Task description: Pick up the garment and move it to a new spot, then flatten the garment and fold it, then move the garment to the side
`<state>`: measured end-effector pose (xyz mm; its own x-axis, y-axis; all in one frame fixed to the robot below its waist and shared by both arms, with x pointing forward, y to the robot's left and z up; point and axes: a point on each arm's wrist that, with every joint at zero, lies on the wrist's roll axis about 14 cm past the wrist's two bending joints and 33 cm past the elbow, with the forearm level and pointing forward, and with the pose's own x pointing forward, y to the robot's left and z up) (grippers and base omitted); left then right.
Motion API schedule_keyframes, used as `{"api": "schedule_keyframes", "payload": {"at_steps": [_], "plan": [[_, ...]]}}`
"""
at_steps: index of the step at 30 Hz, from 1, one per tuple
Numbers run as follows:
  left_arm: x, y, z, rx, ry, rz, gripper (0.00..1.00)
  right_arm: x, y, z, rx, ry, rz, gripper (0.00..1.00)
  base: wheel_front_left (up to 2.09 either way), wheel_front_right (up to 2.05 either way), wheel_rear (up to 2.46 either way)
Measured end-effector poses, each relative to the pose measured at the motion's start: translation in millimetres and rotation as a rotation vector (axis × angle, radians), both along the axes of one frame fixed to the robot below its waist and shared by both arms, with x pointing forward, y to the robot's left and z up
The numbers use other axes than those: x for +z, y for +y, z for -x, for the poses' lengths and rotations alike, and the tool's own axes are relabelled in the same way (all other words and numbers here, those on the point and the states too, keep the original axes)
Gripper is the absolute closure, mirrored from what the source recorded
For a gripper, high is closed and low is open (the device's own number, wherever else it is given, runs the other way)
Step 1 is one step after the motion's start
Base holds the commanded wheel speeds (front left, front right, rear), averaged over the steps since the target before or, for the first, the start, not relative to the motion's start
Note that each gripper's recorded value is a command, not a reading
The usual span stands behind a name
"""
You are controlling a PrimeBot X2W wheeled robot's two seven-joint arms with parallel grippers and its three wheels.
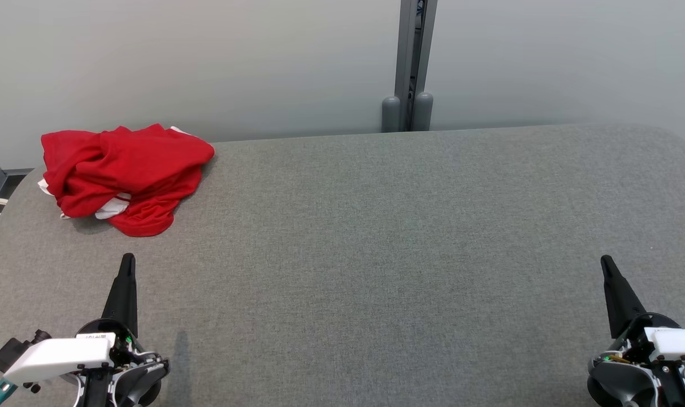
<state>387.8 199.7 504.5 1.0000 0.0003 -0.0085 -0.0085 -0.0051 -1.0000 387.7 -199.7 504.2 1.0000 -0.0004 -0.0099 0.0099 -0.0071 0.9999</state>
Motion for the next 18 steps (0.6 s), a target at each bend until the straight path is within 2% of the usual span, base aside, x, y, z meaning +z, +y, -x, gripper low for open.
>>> {"api": "schedule_keyframes", "payload": {"at_steps": [18], "plan": [[0.0, 0.0, 0.0, 0.0, 0.0, 0.0, 1.0, 0.0, 0.0, 0.0, 0.0, 0.0, 0.0, 1.0, 0.0, 0.0, 0.0]]}}
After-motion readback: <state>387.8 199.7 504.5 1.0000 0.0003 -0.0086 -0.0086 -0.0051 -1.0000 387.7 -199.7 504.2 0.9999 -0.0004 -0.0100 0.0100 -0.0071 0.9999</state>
